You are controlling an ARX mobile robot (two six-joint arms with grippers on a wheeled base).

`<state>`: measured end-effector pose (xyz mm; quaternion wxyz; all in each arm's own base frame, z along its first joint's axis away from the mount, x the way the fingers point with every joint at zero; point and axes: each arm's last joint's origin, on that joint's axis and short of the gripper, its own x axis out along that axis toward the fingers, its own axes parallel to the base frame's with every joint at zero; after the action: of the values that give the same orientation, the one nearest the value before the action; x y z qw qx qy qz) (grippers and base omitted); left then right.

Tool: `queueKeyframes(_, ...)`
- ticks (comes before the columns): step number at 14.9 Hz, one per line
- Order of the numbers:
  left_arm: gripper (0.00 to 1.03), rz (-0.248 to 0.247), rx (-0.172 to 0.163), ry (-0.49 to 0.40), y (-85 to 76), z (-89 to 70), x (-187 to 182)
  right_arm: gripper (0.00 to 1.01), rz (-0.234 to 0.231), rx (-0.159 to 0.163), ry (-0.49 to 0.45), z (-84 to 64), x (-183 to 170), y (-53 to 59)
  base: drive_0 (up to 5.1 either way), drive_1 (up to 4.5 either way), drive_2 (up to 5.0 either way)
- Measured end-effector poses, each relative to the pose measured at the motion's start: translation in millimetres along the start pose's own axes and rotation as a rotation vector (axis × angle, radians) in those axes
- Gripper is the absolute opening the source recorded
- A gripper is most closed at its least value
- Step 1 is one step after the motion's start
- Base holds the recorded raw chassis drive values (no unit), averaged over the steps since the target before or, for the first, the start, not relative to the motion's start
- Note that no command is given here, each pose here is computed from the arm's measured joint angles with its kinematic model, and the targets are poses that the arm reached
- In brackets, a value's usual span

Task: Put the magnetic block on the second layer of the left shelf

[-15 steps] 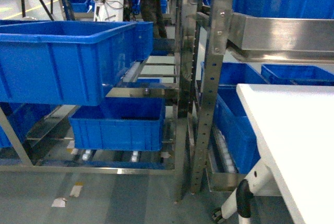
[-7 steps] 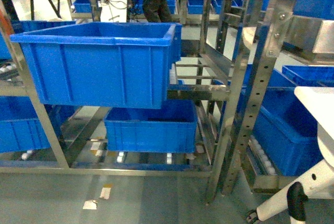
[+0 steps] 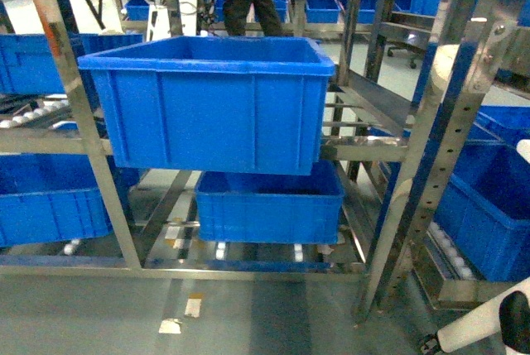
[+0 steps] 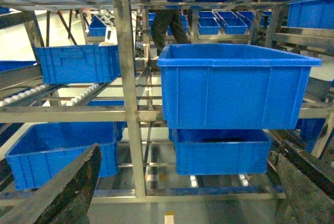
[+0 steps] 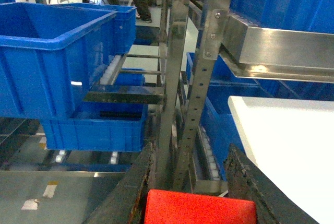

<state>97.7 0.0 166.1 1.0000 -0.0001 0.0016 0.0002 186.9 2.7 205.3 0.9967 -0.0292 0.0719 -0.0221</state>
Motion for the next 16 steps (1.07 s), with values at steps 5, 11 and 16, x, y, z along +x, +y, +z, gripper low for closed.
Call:
queueKeyframes(5, 0.98, 0.000, 0.000, -0.002, 0.0, 0.2, 0.0, 0.34, 0.000, 0.000, 0.000, 0.0, 0.0, 0.0, -4.9, 2.40, 2.4)
queueKeyframes(11, 0.98, 0.005, 0.000, 0.005, 0.1, -0.6, 0.0, 0.34, 0.004, 0.000, 0.001, -0.1, 0.0, 0.2, -4.9, 2.85, 1.9)
queueKeyframes(16, 0.98, 0.000, 0.000, 0.000, -0.1, -0.1, 0.0, 0.34, 0.006, -0.001, -0.001, -0.3, -0.3, 1.0, 0.0, 3.42, -3.5)
